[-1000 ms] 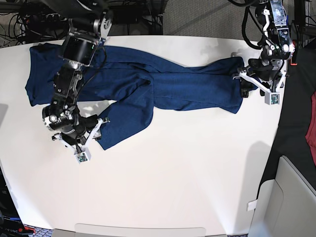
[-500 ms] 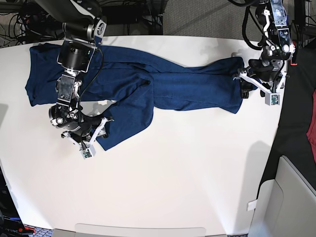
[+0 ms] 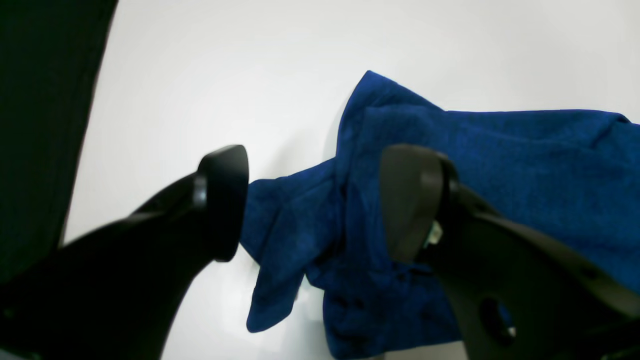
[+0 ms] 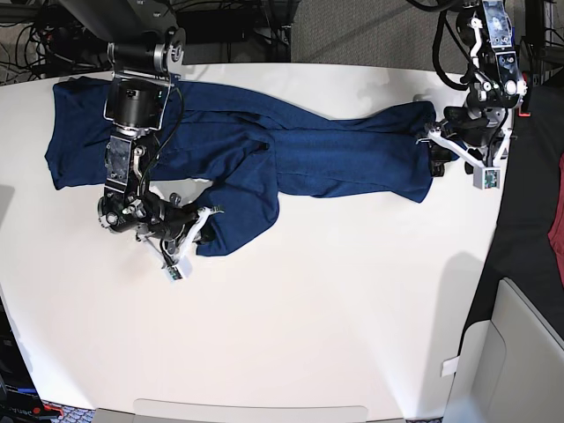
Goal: Fold the T-shirt properly
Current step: 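Lift the sleeve with the right gripper and lay it across the shirt, then sweep the right gripper across the shirt toward the left gripper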
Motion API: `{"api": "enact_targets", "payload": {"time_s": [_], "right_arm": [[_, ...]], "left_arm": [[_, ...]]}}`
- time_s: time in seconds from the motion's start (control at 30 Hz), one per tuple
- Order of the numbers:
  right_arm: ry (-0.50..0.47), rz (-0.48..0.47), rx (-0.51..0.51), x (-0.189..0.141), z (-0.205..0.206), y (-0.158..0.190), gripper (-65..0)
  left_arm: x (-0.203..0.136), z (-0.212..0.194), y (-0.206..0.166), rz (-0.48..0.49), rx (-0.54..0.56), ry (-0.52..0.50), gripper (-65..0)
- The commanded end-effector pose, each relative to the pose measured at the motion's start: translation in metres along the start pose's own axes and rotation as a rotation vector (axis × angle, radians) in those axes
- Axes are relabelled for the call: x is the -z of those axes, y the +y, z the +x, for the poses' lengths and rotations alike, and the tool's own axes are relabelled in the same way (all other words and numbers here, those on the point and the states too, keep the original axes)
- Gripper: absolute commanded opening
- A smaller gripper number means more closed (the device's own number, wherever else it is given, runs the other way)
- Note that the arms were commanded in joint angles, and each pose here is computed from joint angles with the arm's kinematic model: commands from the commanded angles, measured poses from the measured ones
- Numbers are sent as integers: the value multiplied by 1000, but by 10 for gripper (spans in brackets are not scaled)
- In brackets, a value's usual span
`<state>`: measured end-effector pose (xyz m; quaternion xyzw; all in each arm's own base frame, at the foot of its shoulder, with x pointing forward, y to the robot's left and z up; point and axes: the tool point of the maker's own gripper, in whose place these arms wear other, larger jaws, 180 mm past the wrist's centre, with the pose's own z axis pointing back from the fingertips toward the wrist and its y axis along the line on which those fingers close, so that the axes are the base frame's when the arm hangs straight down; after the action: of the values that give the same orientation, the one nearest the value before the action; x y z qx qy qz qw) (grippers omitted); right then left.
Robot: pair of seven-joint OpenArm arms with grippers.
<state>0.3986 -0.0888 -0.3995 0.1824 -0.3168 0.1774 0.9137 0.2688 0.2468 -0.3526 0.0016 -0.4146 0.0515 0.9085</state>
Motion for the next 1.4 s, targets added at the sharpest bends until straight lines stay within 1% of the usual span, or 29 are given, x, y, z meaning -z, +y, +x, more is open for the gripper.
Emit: {"api": "enact_targets", "payload": {"time_s": [0.0, 0.1, 0.2, 0.3, 0.33, 0.4, 0.5, 0.6, 0.7, 0.8, 1.03, 1.17, 1.27, 1.37], "right_arm": [[-43, 24, -32, -4, 20, 9, -634], [-90, 109, -55, -8, 36, 38, -634], [-162, 225, -107, -17, 59, 80, -634], [-195, 343, -167, -29, 73, 122, -634], [-203, 385, -192, -31, 77, 140, -634], [-194, 441, -214, -31, 77, 164, -634], [-176, 504, -235, -28, 75, 192, -634], [-173, 584, -274, -27, 76, 235, -634], [-153, 612, -330, -26, 72, 253, -634], [-139, 634, -410, -27, 76, 270, -634], [-103, 664, -534, -26, 75, 295, -634], [-100, 682, -619, -31, 79, 310, -634], [-89, 678, -684, -32, 81, 317, -634], [-70, 672, -725, -29, 81, 319, -634]], "left_arm": [[-3, 14, 1, 1, 8, -47, -249], [-3, 15, 1, 1, 8, -50, -249], [-3, 15, 1, 1, 8, -52, -249], [-3, 15, 1, 1, 8, -53, -249], [-3, 15, 2, 2, 10, -52, -249], [-4, 15, 2, 4, 9, -49, -249], [-4, 13, 3, 4, 11, -45, -249], [-5, 13, 7, 16, 7, -47, -249], [-9, 15, 24, 59, -19, -56, -249], [-13, 18, 36, 90, -32, -66, -249], [-25, 12, 66, 167, -61, -63, -249], [-27, 11, 70, 176, -66, -65, -249], [-27, 11, 70, 177, -67, -64, -249], [-28, 5, 71, 179, -65, -49, -249]]}}
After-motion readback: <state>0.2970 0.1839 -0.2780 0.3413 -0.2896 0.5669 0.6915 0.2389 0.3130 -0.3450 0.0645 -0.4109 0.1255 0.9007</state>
